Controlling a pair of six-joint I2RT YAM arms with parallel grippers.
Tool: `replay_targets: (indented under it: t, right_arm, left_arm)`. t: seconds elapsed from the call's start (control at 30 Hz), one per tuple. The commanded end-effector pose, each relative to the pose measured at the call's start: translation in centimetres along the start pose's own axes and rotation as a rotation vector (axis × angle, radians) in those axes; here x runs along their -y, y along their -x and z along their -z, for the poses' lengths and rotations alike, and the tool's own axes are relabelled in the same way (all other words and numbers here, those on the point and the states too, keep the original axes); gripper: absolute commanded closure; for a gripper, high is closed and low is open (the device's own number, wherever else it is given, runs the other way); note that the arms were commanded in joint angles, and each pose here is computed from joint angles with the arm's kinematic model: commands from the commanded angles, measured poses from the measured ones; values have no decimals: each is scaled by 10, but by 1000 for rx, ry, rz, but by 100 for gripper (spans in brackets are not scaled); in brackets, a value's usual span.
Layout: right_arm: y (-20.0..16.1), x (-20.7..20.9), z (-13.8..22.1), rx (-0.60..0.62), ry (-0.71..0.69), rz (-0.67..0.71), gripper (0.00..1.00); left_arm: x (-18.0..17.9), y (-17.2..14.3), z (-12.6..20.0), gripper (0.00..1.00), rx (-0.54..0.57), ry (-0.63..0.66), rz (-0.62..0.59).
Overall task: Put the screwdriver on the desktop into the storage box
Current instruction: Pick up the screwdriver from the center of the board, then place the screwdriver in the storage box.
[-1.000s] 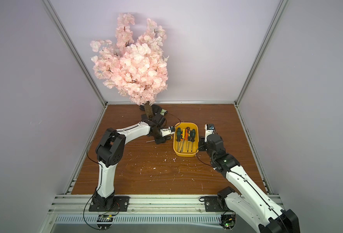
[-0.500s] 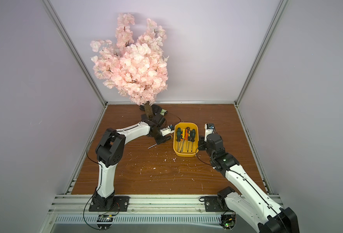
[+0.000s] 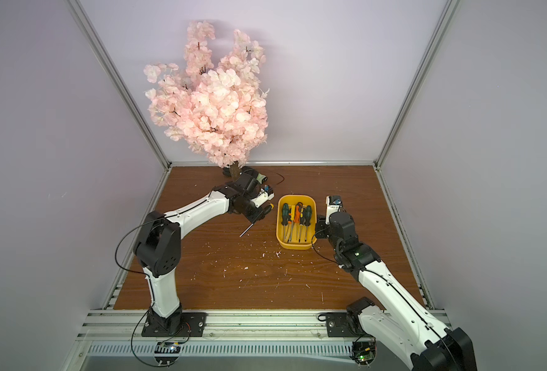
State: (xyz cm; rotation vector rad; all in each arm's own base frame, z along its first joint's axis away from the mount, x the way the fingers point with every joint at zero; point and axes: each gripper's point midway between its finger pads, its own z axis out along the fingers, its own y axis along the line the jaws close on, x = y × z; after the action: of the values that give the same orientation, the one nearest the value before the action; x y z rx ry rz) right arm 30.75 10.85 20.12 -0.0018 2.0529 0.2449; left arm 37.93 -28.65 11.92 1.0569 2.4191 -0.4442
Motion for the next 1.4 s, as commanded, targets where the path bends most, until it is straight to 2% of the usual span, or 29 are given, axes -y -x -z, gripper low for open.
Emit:
replay_targets:
  t: [0.0, 0.13, 0.27, 0.37, 0.63, 0.87, 1.13, 1.37]
  right_arm:
    - [14, -1, 2, 56, 7, -22, 61]
    - [14, -2, 3, 60, 9, -32, 61]
    - [15, -1, 4, 66, 9, -35, 61]
    - [14, 1, 6, 65, 3, -34, 61]
    - [10, 4, 8, 62, -4, -34, 61]
    - [11, 4, 7, 62, -6, -30, 61]
    - [9, 6, 6, 60, -14, -28, 61]
    - [8, 8, 8, 61, -24, -28, 61]
  left_arm:
    - [13, 37, 24, 83, 122, -78, 110]
    - [38, 66, 32, 83, 225, -144, 154]
    - [62, 96, 34, 83, 367, -274, 267]
    - [68, 101, 22, 83, 406, -315, 354]
    - [68, 119, 8, 83, 469, -333, 472]
    - [63, 119, -20, 82, 458, -322, 545]
    - [57, 96, -55, 81, 379, -244, 578]
    - [54, 86, -69, 73, 345, -216, 598]
